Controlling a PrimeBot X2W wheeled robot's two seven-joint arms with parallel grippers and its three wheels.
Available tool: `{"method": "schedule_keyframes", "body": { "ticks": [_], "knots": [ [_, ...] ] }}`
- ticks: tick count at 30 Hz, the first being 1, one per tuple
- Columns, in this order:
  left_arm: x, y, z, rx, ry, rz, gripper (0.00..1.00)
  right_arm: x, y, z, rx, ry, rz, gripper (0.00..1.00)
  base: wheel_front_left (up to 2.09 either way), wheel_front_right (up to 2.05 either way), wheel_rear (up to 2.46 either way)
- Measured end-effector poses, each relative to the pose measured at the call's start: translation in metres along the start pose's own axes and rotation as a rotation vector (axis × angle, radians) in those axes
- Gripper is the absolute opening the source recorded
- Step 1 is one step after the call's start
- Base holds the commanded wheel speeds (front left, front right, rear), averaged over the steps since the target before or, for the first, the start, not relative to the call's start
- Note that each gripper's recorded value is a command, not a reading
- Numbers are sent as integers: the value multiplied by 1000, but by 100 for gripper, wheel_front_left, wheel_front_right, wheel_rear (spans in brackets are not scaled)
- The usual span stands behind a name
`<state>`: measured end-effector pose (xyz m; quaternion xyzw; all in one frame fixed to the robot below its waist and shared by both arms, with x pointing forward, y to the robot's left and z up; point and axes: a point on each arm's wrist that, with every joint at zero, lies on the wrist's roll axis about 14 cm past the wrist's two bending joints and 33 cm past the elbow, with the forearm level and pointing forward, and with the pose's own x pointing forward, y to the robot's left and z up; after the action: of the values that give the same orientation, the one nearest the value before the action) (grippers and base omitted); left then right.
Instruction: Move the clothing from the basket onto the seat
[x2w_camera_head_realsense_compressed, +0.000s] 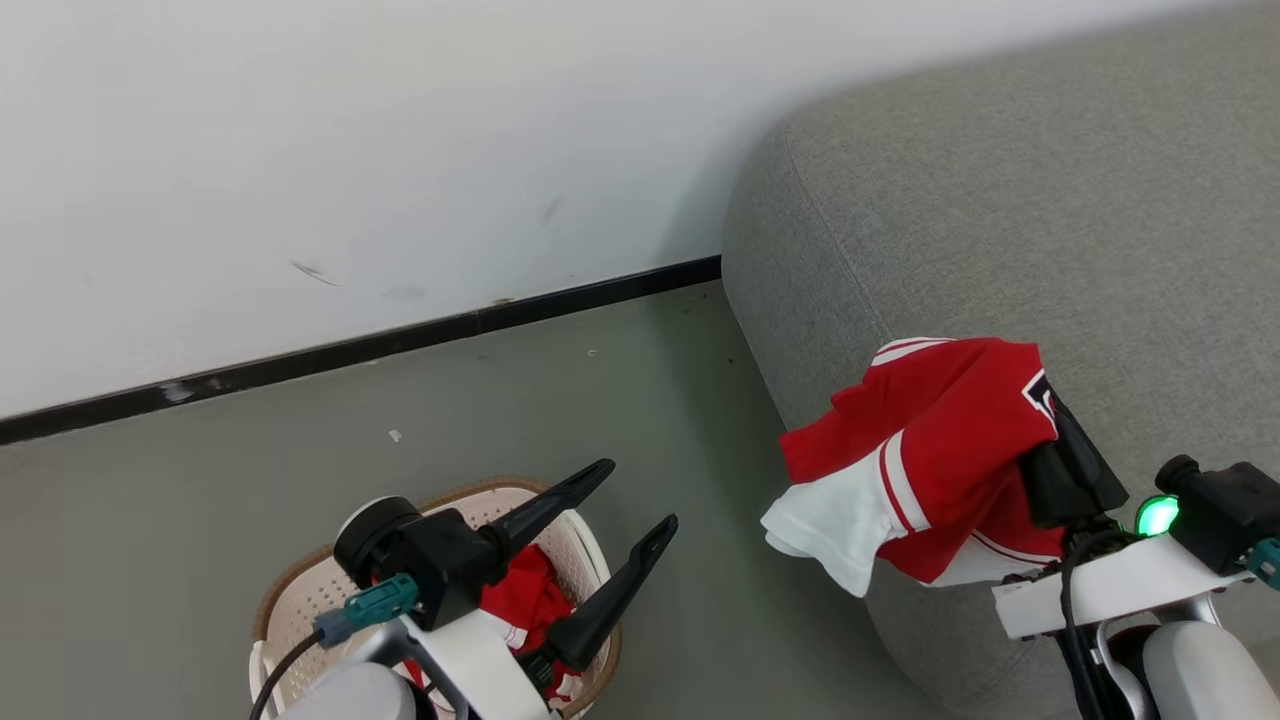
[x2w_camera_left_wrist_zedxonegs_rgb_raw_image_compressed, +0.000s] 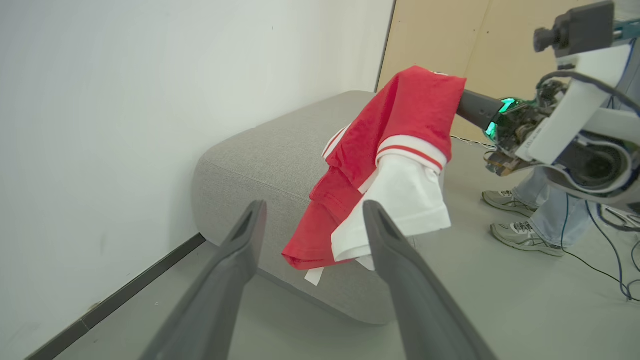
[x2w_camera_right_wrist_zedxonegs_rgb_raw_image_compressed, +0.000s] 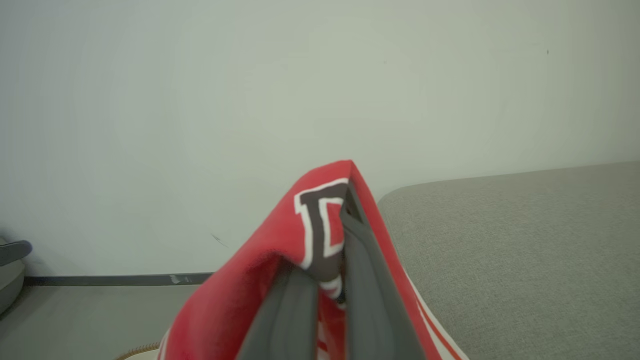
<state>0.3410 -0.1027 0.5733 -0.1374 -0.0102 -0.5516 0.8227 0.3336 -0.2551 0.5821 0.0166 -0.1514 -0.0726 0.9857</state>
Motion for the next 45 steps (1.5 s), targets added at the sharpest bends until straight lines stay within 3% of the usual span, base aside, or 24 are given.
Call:
{"method": "schedule_keyframes", "body": {
  "ticks": [8, 16, 31, 45],
  "knots": [
    [-2, 3, -11, -24, 25, -5, 100, 10, -8, 17, -31, -55, -12, 0, 0, 0, 0],
    [-5, 12, -22, -47, 58, -3, 100, 33, -31, 52, -150, -156, -29, 0, 0, 0, 0],
    [-14, 31, -41, -79, 108, 4, 100, 69, -61, 60, -305, -157, -29, 0, 0, 0, 0],
    [-26, 58, -59, -110, 148, 36, 100, 107, -113, 64, -358, -145, -138, 0, 0, 0, 0]
  ]
}}
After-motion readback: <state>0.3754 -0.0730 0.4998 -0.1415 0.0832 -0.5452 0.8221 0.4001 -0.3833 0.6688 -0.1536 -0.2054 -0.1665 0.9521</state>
